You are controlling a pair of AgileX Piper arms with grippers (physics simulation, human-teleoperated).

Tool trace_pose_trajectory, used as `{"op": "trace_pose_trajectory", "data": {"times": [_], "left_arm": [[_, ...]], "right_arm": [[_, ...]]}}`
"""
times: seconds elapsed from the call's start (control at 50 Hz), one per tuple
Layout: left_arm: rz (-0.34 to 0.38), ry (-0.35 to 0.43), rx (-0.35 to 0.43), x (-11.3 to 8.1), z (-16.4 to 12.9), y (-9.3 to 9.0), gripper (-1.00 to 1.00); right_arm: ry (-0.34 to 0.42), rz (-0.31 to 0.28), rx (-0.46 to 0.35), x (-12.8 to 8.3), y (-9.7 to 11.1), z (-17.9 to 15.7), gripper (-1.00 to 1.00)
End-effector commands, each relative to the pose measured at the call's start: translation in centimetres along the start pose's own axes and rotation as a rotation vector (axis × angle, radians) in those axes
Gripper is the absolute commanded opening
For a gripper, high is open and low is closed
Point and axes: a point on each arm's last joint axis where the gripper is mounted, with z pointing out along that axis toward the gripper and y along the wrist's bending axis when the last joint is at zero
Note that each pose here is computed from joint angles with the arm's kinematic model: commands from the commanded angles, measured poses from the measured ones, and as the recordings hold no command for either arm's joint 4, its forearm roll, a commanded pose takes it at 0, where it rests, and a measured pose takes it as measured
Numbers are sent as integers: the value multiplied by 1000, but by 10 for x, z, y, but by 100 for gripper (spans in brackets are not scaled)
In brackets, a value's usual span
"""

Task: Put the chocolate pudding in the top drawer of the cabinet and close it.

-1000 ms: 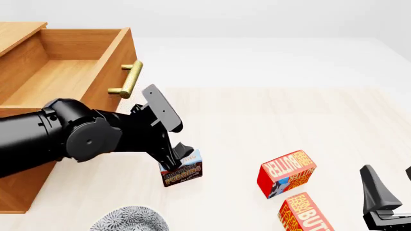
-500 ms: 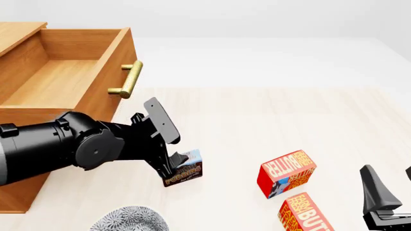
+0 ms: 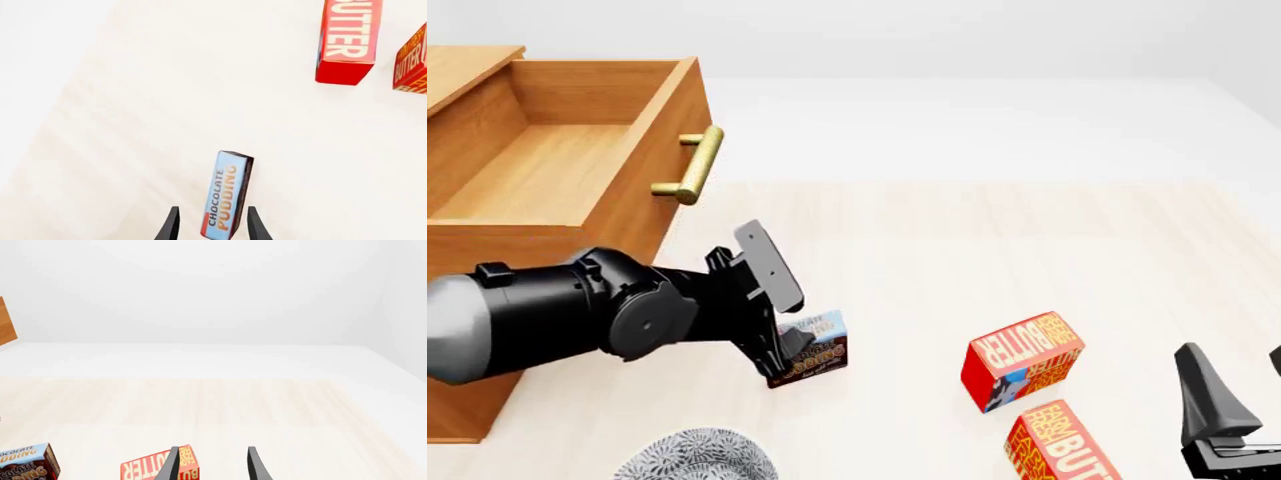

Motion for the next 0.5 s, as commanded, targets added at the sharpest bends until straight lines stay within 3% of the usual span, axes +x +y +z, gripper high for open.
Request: {"op": "trace_pose_trajectory", "data": {"times": [0.02, 0.5], "left_arm": [[5, 14, 10, 4, 13, -3, 100], [-5, 20, 28, 1, 22, -9, 100]], "right_arm": [[0, 0, 0, 0, 0, 0, 100], [0, 0, 0, -1, 0, 0, 100]]}}
